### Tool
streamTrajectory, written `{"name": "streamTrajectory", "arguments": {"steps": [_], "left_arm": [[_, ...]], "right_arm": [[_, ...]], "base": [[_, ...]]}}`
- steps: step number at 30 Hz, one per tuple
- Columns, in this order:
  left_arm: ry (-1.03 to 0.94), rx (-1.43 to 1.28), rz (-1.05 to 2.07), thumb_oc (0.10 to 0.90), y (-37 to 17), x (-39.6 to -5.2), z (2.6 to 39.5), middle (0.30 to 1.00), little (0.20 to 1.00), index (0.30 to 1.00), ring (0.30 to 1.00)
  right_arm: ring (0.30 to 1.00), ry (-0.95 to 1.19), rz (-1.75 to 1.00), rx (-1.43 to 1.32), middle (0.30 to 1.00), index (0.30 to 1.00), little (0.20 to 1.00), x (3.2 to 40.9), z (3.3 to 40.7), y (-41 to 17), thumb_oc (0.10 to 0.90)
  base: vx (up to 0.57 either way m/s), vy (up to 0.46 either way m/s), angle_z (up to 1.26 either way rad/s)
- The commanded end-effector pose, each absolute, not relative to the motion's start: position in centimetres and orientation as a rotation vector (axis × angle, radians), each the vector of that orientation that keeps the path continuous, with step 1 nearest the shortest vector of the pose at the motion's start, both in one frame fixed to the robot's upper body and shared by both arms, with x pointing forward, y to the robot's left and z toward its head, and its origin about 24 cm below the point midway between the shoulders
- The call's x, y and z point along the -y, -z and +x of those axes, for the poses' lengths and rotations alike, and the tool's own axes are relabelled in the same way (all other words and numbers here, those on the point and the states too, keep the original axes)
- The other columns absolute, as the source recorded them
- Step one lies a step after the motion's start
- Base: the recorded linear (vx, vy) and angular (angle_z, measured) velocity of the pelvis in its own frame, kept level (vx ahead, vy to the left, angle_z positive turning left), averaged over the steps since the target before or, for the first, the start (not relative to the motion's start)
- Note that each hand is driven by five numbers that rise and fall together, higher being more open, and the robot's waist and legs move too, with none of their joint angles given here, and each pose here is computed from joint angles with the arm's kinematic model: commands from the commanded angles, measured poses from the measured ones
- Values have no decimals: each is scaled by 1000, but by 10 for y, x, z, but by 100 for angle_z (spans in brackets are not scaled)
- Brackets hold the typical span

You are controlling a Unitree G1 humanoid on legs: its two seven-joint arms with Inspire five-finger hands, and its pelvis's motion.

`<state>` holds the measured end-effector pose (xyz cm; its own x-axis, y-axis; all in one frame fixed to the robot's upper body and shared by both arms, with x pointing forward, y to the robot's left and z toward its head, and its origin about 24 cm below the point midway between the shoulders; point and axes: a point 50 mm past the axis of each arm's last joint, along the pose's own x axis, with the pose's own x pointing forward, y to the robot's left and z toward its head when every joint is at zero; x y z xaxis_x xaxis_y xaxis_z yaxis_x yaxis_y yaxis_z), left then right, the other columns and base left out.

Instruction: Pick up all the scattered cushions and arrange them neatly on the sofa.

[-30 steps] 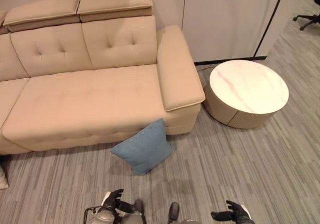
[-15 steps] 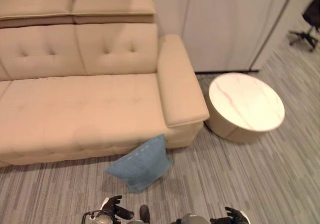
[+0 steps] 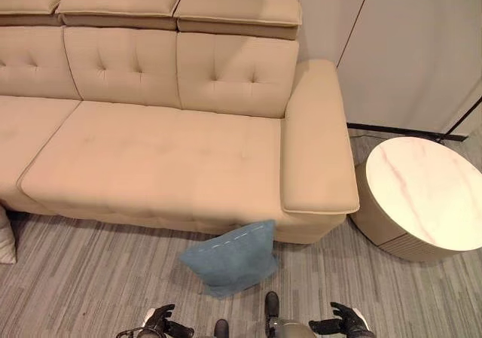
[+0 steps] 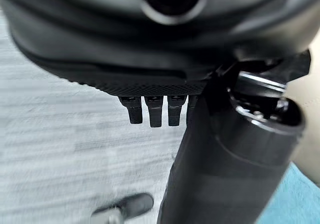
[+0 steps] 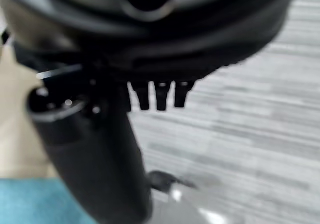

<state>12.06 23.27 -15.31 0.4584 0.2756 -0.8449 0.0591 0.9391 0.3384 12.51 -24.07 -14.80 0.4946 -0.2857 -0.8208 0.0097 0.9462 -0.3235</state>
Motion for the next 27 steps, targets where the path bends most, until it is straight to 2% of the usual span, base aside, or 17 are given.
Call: {"name": "streamTrajectory", "arguments": {"steps": [1,8,9,14,19,23,25,27], "left_arm": [[-228,-974,319,800,141,-240,147,900,900,900,900],[-374,-741,167,800,115,-235,192,900,900,900,900],[-389,-624,116,800,99,-229,216,900,900,900,900],[-370,-494,67,800,75,-218,249,900,900,900,900],[-362,-321,46,800,35,-217,290,900,900,900,900],[-367,-262,21,800,20,-217,302,900,900,900,900],[-354,-174,17,800,-4,-218,320,900,900,900,900],[-345,-139,24,800,-14,-217,327,900,900,900,900]], "right_arm": [[900,260,-338,-963,900,900,900,263,134,136,800],[900,381,-278,-711,900,900,900,271,185,104,800],[900,436,-232,-601,900,900,900,276,206,86,800],[900,475,-151,-485,900,900,900,278,234,64,800],[900,465,-86,-273,900,900,900,267,290,15,800],[900,468,-55,-207,900,900,900,265,305,-2,800],[900,454,-36,-93,900,900,900,264,327,-34,800],[900,445,-41,-61,900,900,900,263,333,-44,800]], "base": [[-101,-186,27],[-182,-131,42],[-266,-140,45],[-106,-80,48],[-65,-2,26],[-48,20,-6],[-49,27,5],[-37,27,12]]}}
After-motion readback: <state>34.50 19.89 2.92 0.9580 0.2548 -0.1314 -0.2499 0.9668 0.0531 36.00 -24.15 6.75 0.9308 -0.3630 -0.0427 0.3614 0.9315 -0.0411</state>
